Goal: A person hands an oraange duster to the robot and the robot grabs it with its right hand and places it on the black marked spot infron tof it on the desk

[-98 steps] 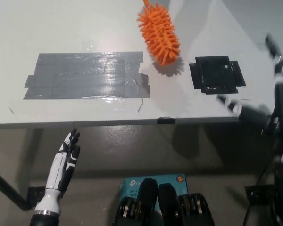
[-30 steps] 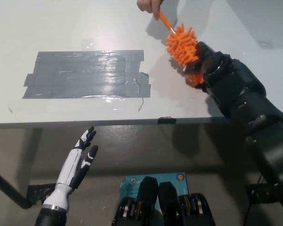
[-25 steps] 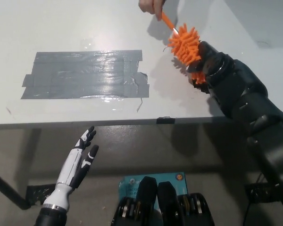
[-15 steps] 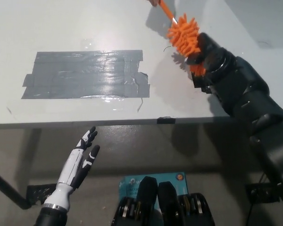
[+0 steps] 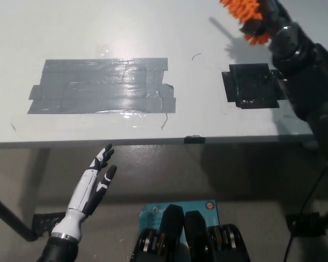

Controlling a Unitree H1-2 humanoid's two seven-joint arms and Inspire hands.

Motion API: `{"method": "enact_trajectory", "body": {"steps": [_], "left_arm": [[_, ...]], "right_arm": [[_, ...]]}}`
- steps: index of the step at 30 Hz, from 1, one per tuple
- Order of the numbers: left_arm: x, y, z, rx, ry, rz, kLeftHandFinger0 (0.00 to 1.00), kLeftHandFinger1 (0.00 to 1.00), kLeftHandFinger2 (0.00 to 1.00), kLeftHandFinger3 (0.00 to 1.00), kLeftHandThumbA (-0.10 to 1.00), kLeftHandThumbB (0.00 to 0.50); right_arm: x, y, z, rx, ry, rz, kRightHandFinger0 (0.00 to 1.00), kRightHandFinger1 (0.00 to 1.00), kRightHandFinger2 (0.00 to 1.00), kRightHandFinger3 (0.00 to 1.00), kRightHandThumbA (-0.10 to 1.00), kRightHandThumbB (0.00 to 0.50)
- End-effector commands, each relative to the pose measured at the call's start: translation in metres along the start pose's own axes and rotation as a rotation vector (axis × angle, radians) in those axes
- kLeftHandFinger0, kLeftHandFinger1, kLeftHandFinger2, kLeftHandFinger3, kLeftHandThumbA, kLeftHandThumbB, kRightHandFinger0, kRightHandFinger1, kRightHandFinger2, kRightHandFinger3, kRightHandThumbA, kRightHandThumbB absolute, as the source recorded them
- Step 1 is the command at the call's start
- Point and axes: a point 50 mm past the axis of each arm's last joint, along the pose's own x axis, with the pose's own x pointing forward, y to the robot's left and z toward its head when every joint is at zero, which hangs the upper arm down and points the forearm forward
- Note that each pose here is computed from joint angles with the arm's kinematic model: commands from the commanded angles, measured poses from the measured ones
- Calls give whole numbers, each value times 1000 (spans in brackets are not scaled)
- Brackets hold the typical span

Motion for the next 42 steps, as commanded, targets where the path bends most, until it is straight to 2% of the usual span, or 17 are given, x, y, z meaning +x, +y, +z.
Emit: {"method": "enact_trajectory", "body": {"steps": [1,4,7,10,14,16,17,18,19,22,23,24,25,26,28,34,42], "left_arm": [[6,9,5,10,-27,-1,1000,1000,1000,1000,1000,179],[9,11,7,10,-31,1,1000,1000,1000,1000,1000,180],[11,12,6,21,-41,2,1000,1000,1000,1000,1000,168],[11,12,5,28,-38,-4,1000,1000,1000,1000,1000,171],[9,11,4,31,-32,-6,1000,1000,1000,1000,1000,156],[9,11,4,36,-30,-8,1000,1000,1000,1000,1000,161],[9,11,4,37,-32,-7,1000,1000,1000,1000,1000,153],[9,11,3,37,-33,-6,1000,1000,1000,1000,1000,153],[9,11,3,37,-38,-7,1000,1000,1000,1000,1000,144],[9,11,2,36,-38,-10,1000,1000,1000,1000,1000,141],[9,10,2,36,-37,-10,1000,1000,1000,1000,1000,140],[8,9,2,35,-34,-13,1000,1000,1000,1000,1000,141],[8,9,2,36,-28,-16,1000,1000,1000,1000,1000,141],[8,8,2,37,-24,-18,1000,1000,1000,1000,1000,141],[8,7,2,35,-16,-25,1000,1000,1000,1000,1000,136],[10,8,2,33,-17,-37,1000,1000,1000,1000,1000,117],[5,7,0,34,-11,-40,1000,1000,1000,1000,975,103]], "right_arm": [[-5,-30,-10,-24,-12,-25,125,696,1000,1000,-100,167],[-8,-31,-25,-30,4,-4,129,691,1000,1000,-100,179],[-11,-27,-40,-53,29,8,133,619,943,1000,-100,187],[-15,-17,-54,-62,69,38,246,721,961,985,-100,203],[-20,-1,-69,-89,82,98,217,648,882,913,-100,199],[-22,11,-75,-94,90,129,145,593,854,883,-100,192],[-23,15,-77,-102,87,142,206,669,928,904,-100,193],[-24,18,-77,-108,84,151,240,667,891,885,-100,193],[-24,23,-77,-123,73,213,717,1000,1000,1000,-82,201],[-26,28,-75,-78,36,384,839,1000,1000,1000,44,215],[-27,30,-75,-67,34,480,954,1000,1000,1000,169,257],[-28,30,-76,-71,34,514,1000,1000,1000,1000,277,304],[-28,31,-77,-74,35,529,1000,1000,1000,1000,344,348],[-28,32,-77,-75,34,536,1000,1000,1000,1000,344,348],[-27,31,-77,-96,23,513,1000,1000,1000,1000,565,379],[-24,24,-69,-50,-15,386,1000,1000,1000,1000,665,430],[-25,2,-60,50,-87,169,1000,1000,1000,1000,764,395]]}}
